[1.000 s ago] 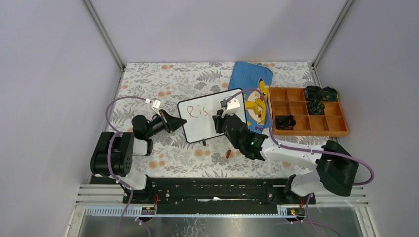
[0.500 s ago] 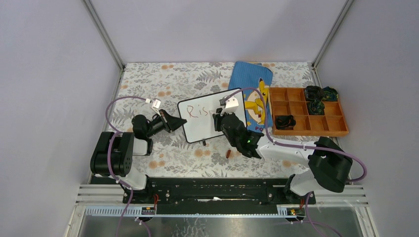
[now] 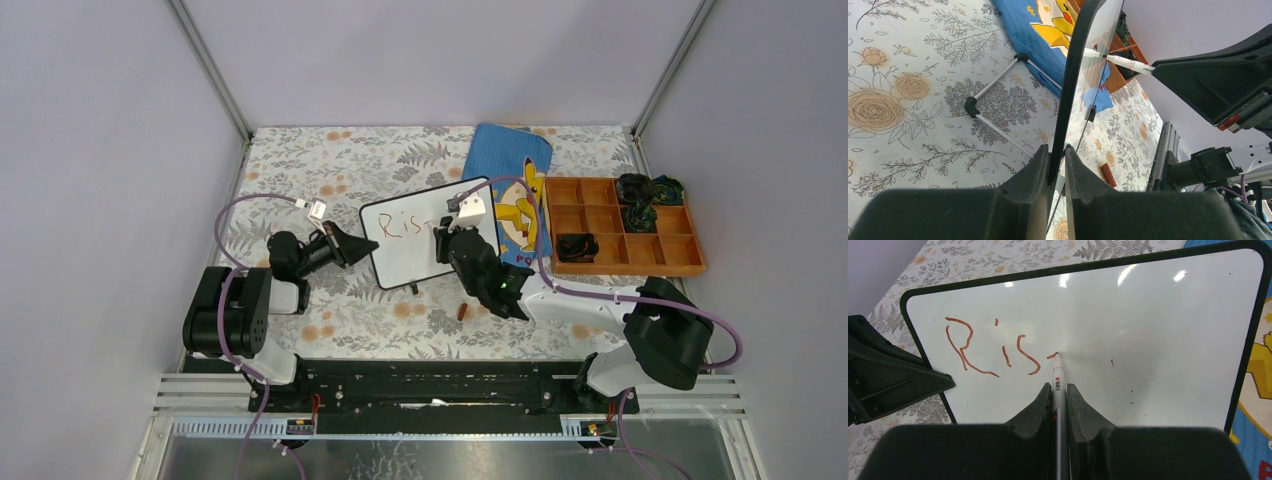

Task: Write a sentence on the whiteboard

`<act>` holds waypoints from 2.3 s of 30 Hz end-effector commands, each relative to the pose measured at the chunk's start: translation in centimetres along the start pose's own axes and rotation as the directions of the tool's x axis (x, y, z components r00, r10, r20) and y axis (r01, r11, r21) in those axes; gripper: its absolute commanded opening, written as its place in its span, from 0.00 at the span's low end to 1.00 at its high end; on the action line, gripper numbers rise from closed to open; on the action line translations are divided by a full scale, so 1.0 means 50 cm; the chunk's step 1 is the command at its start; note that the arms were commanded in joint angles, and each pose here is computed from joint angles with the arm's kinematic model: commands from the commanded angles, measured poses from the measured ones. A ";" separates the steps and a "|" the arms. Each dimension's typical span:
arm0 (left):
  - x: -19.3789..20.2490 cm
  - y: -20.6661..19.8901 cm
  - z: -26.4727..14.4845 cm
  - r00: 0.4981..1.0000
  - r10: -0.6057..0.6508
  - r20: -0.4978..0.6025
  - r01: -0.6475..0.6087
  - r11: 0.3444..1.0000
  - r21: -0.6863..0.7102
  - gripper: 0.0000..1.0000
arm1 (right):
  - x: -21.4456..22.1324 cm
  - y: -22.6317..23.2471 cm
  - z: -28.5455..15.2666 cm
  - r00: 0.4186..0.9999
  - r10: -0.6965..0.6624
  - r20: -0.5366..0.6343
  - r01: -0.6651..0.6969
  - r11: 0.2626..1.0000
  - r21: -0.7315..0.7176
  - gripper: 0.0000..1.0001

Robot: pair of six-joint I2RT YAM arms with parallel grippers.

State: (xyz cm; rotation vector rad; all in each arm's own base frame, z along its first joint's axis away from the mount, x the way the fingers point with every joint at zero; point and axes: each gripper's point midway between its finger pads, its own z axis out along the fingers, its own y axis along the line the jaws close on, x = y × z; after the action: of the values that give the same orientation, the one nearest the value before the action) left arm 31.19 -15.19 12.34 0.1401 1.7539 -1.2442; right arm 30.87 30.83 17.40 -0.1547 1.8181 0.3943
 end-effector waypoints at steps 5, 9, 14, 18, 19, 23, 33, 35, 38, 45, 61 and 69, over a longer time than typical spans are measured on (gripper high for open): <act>0.010 0.016 0.002 1.000 -0.001 -0.020 0.001 0.999 -0.035 0.00 | -0.081 -0.015 0.015 0.994 0.037 0.105 -0.044 0.997 0.061 0.00; 0.010 0.016 0.003 1.000 -0.002 -0.022 0.001 0.999 -0.034 0.00 | -0.085 -0.007 0.018 0.994 0.033 0.107 -0.039 0.998 0.049 0.00; 0.011 0.017 0.003 1.000 -0.001 -0.022 0.000 0.999 -0.034 0.00 | -0.085 0.005 0.022 0.995 0.024 0.101 -0.027 0.999 0.024 0.00; 0.009 0.017 0.003 1.000 0.000 -0.021 -0.001 0.999 -0.035 0.00 | -0.077 0.013 0.023 0.996 0.022 0.084 -0.022 1.000 0.004 0.00; 0.010 0.017 0.003 1.000 0.000 -0.021 0.000 0.999 -0.035 0.00 | -0.072 0.013 0.024 0.997 0.019 0.077 -0.020 1.000 0.002 0.00; 0.010 0.018 0.003 1.000 -0.001 -0.022 0.000 0.999 -0.037 0.00 | -0.055 0.018 0.021 0.999 0.016 0.047 -0.015 1.000 -0.020 0.00; 0.011 0.020 0.003 1.000 -0.006 -0.025 0.005 0.999 -0.042 0.00 | -0.006 0.002 0.005 1.000 0.004 -0.007 -0.004 1.000 -0.018 0.00; 0.011 0.020 0.003 1.000 -0.005 -0.026 0.004 0.999 -0.042 0.00 | -0.001 -0.003 0.001 1.000 0.002 -0.011 -0.002 1.000 -0.013 0.00; 0.010 0.021 0.003 1.000 -0.005 -0.024 0.004 0.999 -0.044 0.00 | 0.006 -0.010 -0.005 1.000 0.000 -0.017 0.000 1.000 -0.011 0.00; 0.010 0.020 0.002 1.000 -0.001 -0.025 0.000 0.999 -0.044 0.00 | 0.010 -0.025 -0.011 1.000 -0.004 -0.020 0.005 1.000 0.016 0.00; 0.010 0.021 0.003 1.000 -0.001 -0.027 0.000 0.999 -0.045 0.00 | -0.022 -0.059 -0.016 1.000 -0.009 0.024 0.006 0.994 0.113 0.00; 0.019 0.011 0.009 0.999 0.001 -0.042 -0.003 1.000 -0.030 0.00 | -0.067 -0.045 -0.050 0.994 0.041 0.098 -0.043 0.999 0.017 0.00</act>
State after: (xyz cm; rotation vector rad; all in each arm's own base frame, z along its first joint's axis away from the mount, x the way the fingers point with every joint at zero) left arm 31.03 -15.68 12.25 0.1699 1.7681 -1.2475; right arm 29.99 27.65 16.75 -0.1407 1.8315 0.3317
